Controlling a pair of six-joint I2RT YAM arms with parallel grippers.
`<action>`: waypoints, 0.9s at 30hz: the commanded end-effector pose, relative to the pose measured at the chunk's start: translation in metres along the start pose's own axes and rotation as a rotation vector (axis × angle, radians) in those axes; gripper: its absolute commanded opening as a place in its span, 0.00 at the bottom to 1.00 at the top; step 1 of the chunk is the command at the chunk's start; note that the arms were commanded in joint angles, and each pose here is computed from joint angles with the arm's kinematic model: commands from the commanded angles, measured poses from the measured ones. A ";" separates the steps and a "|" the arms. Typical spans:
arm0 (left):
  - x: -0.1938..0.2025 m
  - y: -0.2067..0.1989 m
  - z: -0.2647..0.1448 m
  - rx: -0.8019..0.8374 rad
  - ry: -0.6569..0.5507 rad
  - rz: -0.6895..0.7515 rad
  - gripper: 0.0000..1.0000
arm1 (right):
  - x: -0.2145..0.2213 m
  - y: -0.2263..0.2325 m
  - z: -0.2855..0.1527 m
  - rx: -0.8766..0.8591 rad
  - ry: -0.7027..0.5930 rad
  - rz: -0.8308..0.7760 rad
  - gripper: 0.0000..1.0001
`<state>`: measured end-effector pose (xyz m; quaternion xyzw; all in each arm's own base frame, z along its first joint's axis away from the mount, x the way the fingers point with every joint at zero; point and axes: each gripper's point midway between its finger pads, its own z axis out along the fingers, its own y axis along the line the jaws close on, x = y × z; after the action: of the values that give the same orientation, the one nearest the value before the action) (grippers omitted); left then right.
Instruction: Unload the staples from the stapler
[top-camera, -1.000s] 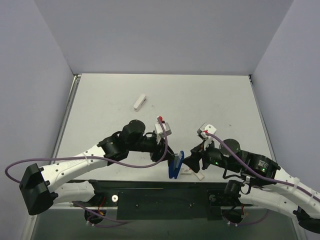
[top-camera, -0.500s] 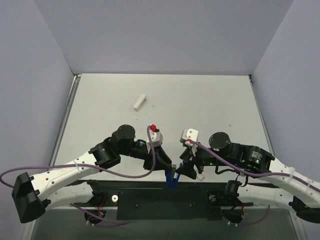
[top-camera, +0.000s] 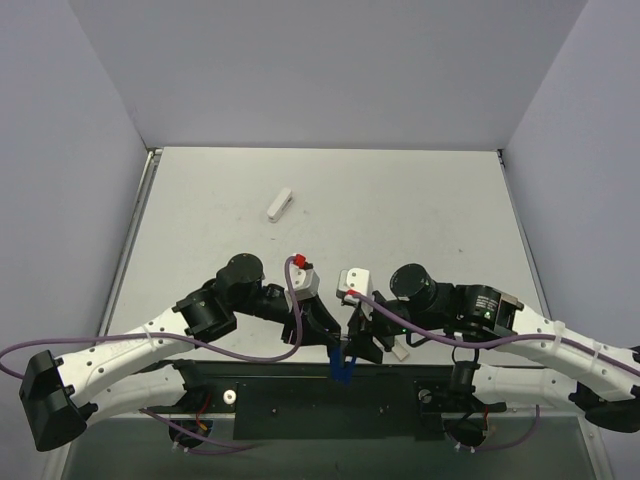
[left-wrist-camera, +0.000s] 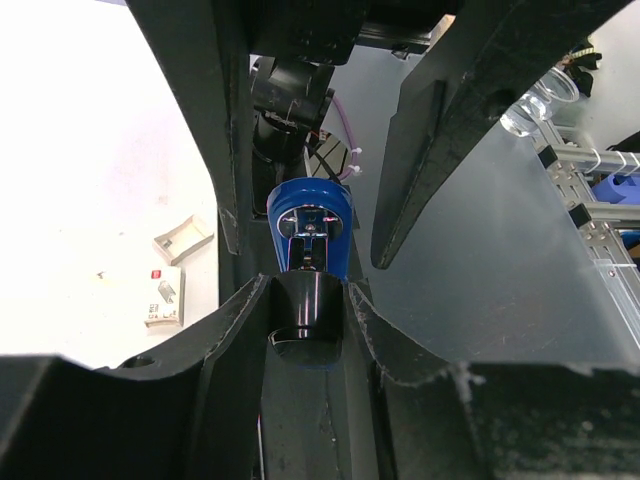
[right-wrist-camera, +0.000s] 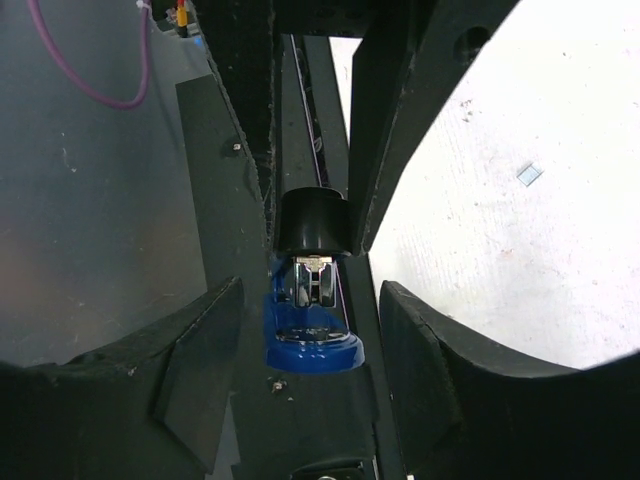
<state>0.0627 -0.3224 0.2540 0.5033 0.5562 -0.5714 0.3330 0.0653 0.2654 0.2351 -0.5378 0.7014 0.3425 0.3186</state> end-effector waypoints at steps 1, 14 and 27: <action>-0.034 -0.018 -0.002 0.067 -0.102 0.105 0.00 | -0.017 0.009 -0.002 -0.039 -0.036 -0.038 0.51; -0.033 -0.019 -0.002 0.072 -0.103 0.108 0.00 | -0.014 0.010 0.008 -0.050 0.000 -0.042 0.21; -0.047 -0.025 -0.009 0.038 -0.153 0.139 0.00 | 0.012 0.002 0.001 0.023 -0.044 0.025 0.00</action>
<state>0.0582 -0.3203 0.2633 0.5040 0.5416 -0.5755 0.3485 0.0617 0.2710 0.2331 -0.5358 0.6901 0.3554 0.3322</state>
